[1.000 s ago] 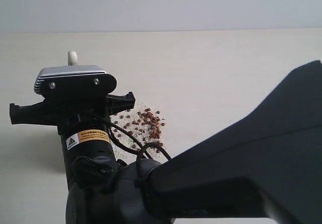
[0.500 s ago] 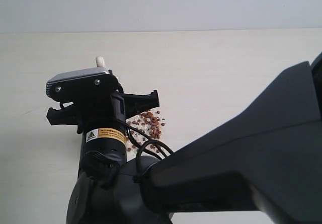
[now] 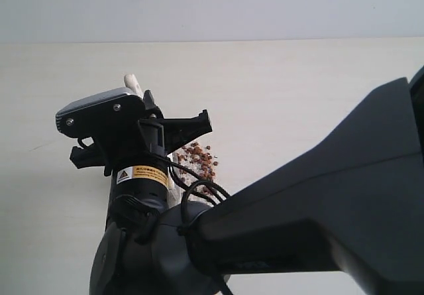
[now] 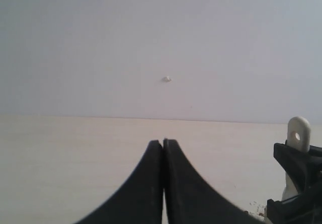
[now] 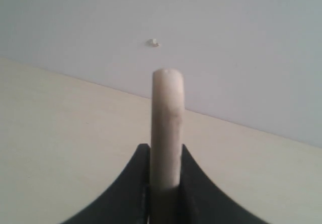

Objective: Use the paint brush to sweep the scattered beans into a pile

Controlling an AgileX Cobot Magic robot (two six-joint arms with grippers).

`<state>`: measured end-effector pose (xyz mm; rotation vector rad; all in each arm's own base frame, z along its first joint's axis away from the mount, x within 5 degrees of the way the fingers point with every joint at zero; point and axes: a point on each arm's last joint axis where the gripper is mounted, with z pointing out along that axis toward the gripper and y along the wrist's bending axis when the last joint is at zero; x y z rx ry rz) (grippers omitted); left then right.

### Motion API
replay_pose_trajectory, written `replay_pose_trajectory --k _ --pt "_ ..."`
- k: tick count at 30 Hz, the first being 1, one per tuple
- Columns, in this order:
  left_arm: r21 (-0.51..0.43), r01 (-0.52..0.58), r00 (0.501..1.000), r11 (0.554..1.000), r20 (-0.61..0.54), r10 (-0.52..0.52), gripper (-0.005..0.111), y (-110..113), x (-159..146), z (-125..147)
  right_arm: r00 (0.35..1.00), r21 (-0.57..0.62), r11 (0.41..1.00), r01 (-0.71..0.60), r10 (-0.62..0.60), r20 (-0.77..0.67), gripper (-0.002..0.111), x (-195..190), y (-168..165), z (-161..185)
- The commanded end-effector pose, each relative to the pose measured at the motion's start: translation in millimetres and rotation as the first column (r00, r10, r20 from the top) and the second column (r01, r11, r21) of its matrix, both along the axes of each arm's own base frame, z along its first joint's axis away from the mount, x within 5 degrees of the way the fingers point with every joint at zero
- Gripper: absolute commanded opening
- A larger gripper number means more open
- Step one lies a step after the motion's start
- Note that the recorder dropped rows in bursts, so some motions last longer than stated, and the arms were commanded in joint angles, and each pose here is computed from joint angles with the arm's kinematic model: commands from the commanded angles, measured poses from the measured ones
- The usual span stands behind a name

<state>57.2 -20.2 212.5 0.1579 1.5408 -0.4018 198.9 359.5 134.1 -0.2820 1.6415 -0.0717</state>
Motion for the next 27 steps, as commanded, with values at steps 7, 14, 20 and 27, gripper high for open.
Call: replay_pose_trajectory --k 7,14,20,27 --pt "-0.005 -0.004 1.000 1.000 0.004 0.004 0.000 0.5 -0.5 -0.6 1.000 0.030 0.999 -0.021 0.021 0.007 0.000 2.2 0.1 14.1" --pt "-0.003 -0.004 1.000 1.000 0.004 0.004 0.000 0.6 -0.5 -0.6 1.000 0.086 0.996 -0.010 0.008 0.017 0.000 1.5 -3.2 38.6" --pt "-0.003 -0.004 1.000 1.000 0.004 0.004 0.000 0.6 -0.5 -0.6 0.999 0.202 0.979 -0.038 0.030 0.040 0.000 3.0 -1.9 47.6" --pt "-0.003 -0.004 1.000 1.000 0.004 0.004 0.000 0.6 -0.5 -0.6 0.999 0.354 0.934 -0.039 0.030 0.032 0.000 29.9 -11.3 49.5"
